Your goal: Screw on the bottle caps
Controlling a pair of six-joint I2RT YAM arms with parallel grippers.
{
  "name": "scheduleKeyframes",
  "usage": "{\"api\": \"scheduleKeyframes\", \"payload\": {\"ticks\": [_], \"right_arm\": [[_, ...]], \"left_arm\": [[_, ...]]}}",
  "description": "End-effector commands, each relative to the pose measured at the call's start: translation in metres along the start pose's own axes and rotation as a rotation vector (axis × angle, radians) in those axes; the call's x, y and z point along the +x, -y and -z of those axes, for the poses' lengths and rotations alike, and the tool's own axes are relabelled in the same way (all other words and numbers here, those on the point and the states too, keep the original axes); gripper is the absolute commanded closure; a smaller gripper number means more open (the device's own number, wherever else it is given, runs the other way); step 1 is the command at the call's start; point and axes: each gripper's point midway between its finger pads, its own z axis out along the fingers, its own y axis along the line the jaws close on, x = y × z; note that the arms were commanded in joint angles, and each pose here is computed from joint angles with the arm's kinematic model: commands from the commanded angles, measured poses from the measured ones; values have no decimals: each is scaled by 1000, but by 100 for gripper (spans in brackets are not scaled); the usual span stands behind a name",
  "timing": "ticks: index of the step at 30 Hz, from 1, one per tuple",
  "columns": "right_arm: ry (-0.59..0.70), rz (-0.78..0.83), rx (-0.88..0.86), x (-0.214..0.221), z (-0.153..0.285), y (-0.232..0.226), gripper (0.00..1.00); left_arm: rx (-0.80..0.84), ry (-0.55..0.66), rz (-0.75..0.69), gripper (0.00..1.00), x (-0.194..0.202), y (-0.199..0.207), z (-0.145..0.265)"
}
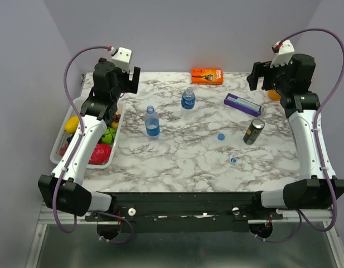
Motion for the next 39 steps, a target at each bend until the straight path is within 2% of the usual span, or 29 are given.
{"api": "scheduleKeyframes", "payload": {"ticks": [1, 4, 5, 6, 7, 9, 10, 11, 15, 19, 20, 22, 23, 24, 25, 27, 28, 29, 34, 39], "right_arm": [[16, -16, -47, 4, 6, -11, 0], [19, 39, -187, 1, 16, -35, 0], [29, 111, -247, 0, 21, -43, 0], [65, 162, -374, -5, 34, -64, 0], [65, 194, -427, -2, 40, -73, 0], [86, 235, -457, -7, 46, -83, 0], [52, 247, -481, -1, 45, -95, 1], [76, 317, -534, -11, 50, -115, 2], [45, 445, -696, -1, 58, -179, 4], [-12, 503, -853, 17, 61, -245, 5], [-42, 501, -906, 25, 59, -270, 6], [-6, 515, -955, 12, 63, -295, 7], [2, 534, -992, 13, 65, -316, 7], [-17, 542, -999, 21, 53, -330, 9], [21, 553, -979, 11, 44, -340, 9], [32, 536, -1000, 9, 38, -365, 12], [2, 526, -991, 19, 19, -377, 13], [26, 494, -992, 3, 21, -387, 13], [20, 469, -981, 8, -5, -416, 16], [-52, 428, -994, 33, -22, -432, 19]], "left_arm": [[97, -112, -108, 1, 31, 12, 16], [87, -132, -134, 1, 32, 7, 24], [94, -135, -137, 1, 28, 6, 29], [123, -124, -139, 1, 23, 10, 34], [141, -123, -146, 1, 22, 12, 39], [167, -120, -137, 1, 20, 14, 54], [194, -112, -125, 1, 19, 18, 62], [201, -123, -114, 1, 24, 18, 67], [228, -184, -23, 1, 40, 20, 106], [196, -156, 118, 1, 52, 12, 135], [233, -175, 144, 1, 64, 15, 140], [182, -177, 231, 1, 71, 4, 154], [174, -207, 245, 1, 88, 5, 156], [169, -175, 244, 1, 87, 4, 165], [162, -172, 244, 1, 94, 2, 168], [159, -179, 243, 1, 113, 2, 169], [140, -194, 260, 1, 120, -1, 168], [129, -219, 287, 1, 129, -3, 167], [142, -233, 305, 1, 145, 0, 170], [124, -247, 290, 1, 151, -4, 167]]}}
